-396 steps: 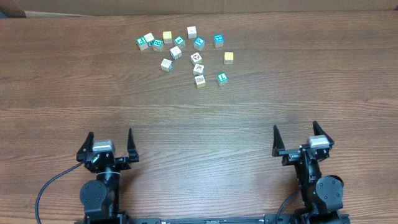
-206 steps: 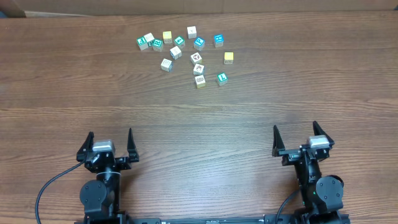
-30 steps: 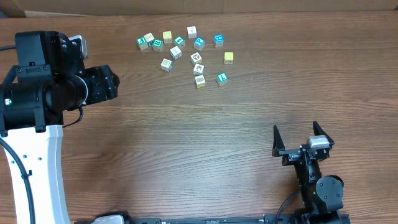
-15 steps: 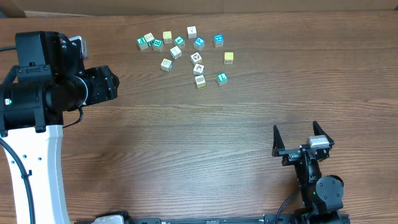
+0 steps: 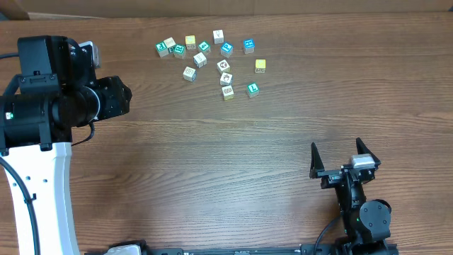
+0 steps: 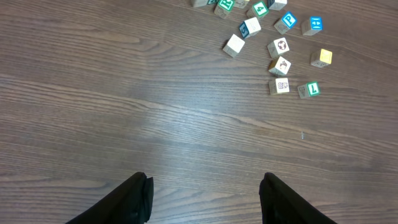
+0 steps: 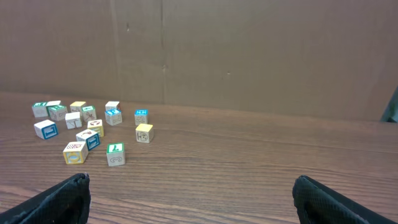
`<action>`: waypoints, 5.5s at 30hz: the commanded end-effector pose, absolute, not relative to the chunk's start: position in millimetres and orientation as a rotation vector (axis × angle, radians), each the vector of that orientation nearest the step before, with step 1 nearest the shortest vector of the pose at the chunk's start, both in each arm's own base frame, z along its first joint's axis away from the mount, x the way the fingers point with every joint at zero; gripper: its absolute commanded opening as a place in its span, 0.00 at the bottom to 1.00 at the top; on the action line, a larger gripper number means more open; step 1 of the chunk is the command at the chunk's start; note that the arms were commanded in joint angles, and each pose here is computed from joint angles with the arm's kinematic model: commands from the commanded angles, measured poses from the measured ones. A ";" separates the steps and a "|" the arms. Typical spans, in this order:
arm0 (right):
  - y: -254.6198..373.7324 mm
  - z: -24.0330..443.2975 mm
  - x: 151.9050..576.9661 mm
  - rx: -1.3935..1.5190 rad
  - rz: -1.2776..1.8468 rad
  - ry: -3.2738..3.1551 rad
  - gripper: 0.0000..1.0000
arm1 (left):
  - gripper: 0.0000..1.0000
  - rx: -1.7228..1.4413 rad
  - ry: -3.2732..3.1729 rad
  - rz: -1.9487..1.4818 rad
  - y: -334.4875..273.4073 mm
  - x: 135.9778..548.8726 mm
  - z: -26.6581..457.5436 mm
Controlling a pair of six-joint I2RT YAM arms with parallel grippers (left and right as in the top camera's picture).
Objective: Form a horizontal line
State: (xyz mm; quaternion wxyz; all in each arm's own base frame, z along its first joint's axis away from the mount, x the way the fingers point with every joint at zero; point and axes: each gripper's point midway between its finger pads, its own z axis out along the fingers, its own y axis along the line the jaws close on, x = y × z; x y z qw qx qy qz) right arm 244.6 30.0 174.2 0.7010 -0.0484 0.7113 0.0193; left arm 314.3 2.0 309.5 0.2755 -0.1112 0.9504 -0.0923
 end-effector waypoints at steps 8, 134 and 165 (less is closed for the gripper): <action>30.2 172.4 244.5 -0.112 0.041 1.580 1.00 | 0.60 -0.299 2.560 -0.241 2.4 316.4 307.7; 30.2 172.4 244.5 -0.112 0.042 1.580 1.00 | 0.05 -0.337 2.685 -0.308 -25.5 345.0 264.6; 30.1 172.4 244.5 -0.112 0.041 1.580 1.00 | 0.70 -0.023 2.705 -0.243 -100.2 476.3 147.3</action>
